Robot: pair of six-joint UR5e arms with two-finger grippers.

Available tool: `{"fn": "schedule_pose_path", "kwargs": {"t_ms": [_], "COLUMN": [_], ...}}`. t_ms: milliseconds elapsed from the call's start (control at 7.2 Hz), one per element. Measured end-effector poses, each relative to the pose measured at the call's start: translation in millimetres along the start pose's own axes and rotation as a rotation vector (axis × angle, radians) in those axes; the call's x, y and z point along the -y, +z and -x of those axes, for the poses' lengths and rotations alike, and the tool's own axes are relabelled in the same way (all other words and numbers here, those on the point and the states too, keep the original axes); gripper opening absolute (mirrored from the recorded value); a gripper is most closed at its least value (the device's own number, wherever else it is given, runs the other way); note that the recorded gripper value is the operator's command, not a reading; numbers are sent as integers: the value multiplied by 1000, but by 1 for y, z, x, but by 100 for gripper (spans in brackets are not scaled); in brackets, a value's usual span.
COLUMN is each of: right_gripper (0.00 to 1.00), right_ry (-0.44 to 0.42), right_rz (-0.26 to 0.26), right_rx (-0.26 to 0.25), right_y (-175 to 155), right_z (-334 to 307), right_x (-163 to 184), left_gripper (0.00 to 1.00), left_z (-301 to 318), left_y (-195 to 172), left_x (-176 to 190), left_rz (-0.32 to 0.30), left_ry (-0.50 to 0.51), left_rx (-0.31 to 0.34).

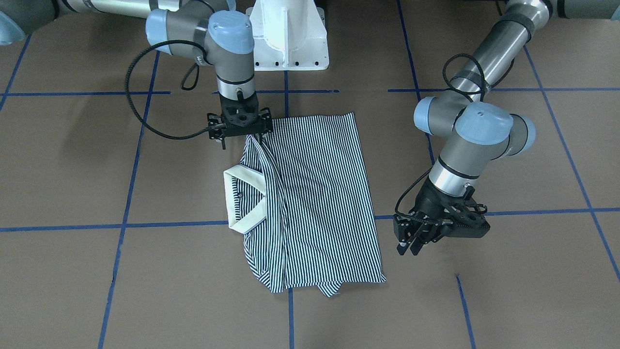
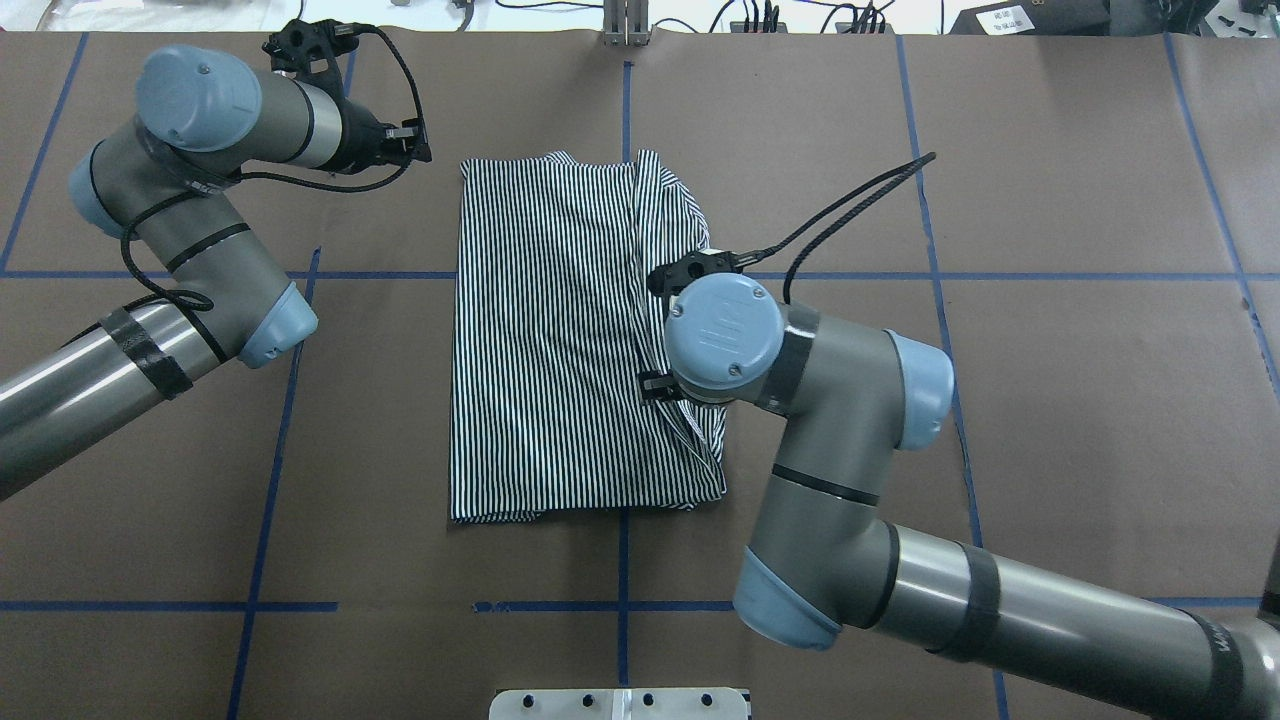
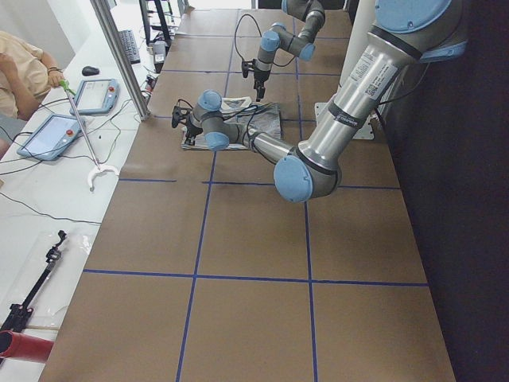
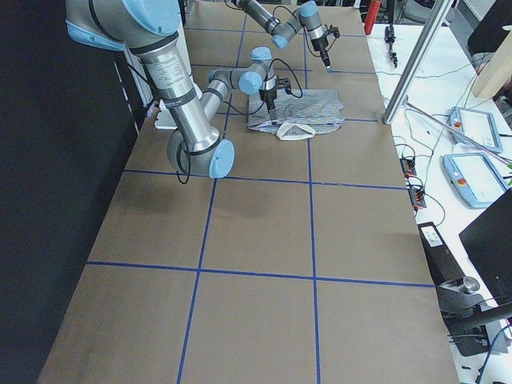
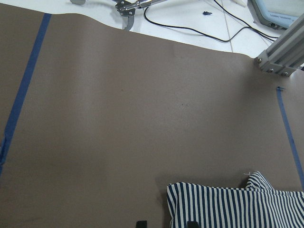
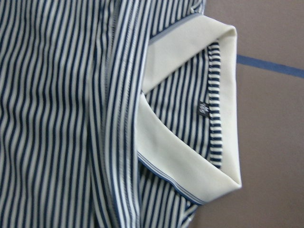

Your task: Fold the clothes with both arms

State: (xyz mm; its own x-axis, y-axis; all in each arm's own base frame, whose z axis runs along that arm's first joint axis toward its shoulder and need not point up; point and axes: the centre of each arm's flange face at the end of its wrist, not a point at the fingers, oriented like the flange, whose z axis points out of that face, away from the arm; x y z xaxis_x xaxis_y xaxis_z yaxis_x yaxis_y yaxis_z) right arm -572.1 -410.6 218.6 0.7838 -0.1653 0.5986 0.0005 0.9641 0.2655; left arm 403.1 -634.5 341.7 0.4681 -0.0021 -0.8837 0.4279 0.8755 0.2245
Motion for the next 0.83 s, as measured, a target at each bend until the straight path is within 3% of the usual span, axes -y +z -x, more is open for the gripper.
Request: {"fn": "schedule_pose_path", "kwargs": {"t_ms": [833], "right_gripper": [96], "right_ry": [-29], "right_rz": [58], "right_rx": [-73], "right_y": [44], "right_z": [30], "right_x": [-2], "left_gripper": [40], "left_z": [4], "left_y": [-5], "left_x": [-3], "left_rz": [7], "left_ry": [0], "left_rx": [-7]}}
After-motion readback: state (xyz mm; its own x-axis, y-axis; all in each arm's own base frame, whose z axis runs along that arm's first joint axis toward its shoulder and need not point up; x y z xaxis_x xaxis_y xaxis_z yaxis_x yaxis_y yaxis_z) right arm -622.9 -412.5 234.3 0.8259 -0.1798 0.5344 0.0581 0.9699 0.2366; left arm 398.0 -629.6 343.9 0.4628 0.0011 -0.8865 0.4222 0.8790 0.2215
